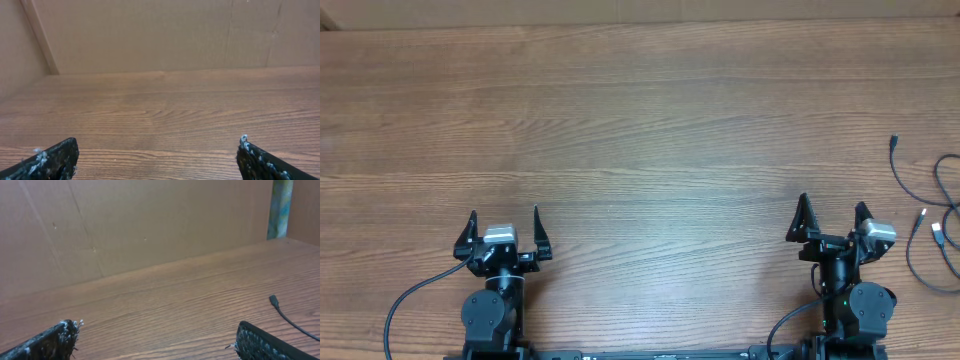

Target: Untangle cables

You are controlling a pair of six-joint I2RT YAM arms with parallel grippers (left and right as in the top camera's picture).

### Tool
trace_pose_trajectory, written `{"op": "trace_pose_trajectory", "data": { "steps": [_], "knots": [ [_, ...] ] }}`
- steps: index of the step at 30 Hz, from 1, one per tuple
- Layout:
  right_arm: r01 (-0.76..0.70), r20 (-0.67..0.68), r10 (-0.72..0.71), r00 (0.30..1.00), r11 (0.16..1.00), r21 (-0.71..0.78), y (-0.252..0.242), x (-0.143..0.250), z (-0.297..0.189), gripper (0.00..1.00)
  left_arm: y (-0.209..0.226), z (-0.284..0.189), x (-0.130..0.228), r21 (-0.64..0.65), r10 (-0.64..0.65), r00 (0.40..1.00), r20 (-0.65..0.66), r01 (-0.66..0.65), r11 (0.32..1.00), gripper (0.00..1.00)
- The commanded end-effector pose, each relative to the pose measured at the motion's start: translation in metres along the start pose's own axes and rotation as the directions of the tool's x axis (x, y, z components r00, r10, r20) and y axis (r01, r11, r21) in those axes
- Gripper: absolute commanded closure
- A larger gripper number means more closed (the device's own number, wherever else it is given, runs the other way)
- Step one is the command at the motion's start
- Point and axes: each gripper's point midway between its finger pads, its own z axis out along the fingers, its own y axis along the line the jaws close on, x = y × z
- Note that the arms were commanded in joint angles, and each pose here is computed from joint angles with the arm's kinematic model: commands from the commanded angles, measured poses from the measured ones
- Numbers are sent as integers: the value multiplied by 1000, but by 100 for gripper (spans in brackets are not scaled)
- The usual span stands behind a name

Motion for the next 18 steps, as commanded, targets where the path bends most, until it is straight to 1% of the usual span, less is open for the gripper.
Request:
{"op": "trace_pose_trajectory", "data": {
  "steps": [1, 18],
  "knots": [
    [1, 3, -1, 1000, 1000, 1, 0, 2, 0, 0, 0, 0, 0, 5, 5, 1000, 6, -5, 1000, 0],
    [1, 2, -1, 1000, 1000, -6, 1, 2, 0, 0, 0, 0, 0, 5, 5, 1000, 6, -5, 1000, 1]
  ]
}}
